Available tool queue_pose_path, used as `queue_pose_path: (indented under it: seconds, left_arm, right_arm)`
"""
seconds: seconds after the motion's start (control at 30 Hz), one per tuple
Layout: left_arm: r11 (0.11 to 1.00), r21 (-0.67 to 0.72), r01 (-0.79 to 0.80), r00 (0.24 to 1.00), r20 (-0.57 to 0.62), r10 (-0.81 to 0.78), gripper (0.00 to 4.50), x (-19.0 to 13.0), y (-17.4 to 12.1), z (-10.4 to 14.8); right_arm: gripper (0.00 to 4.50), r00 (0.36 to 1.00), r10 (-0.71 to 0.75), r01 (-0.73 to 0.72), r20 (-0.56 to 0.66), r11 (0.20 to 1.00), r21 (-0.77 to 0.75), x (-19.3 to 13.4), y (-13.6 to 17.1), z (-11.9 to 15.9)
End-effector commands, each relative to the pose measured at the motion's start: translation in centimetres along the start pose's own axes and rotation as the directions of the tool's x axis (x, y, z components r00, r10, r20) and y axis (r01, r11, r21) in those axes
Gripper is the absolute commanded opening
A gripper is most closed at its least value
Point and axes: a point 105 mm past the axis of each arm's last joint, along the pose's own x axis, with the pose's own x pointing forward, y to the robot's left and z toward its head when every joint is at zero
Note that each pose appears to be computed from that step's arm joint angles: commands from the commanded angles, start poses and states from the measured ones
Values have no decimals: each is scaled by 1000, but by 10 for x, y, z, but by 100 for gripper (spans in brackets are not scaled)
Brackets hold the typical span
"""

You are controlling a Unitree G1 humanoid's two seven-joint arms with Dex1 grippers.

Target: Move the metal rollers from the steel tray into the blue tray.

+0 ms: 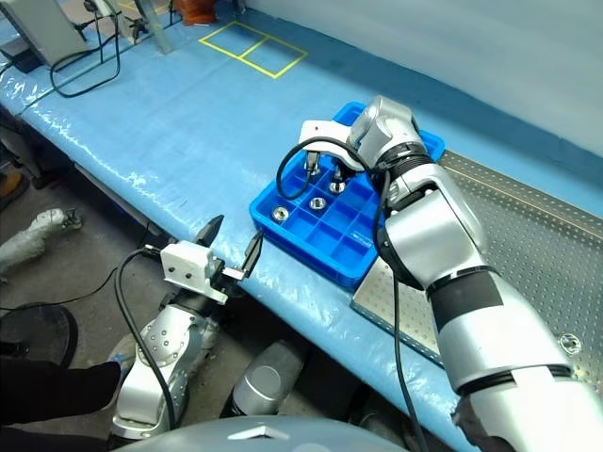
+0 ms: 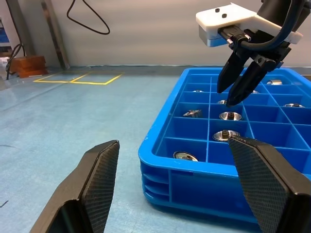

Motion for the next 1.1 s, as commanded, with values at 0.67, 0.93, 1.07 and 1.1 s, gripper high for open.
queue_pose_path:
  seconds: [0.67,0.93,1.07,1.1]
  left_arm:
    - [999,41,4,997,71,-7,392,2,-2,19]
    - [999,30,27,996,81,-29,392,5,-5,20]
    - [999,14,49,995,87,-50,392,8,-7,21]
    - [998,9,55,995,88,-55,392,8,-8,21]
  right_arm:
    - [0,986,-94,89,-137,995,-48,6,-5,-24]
    - [0,999,-31,31,-15,999,17,-10,-10,-3]
    - [0,1000,-6,6,24,1000,-1,-23,-15,5]
    - [0,1000,-8,8,27,1000,-5,-26,-17,5]
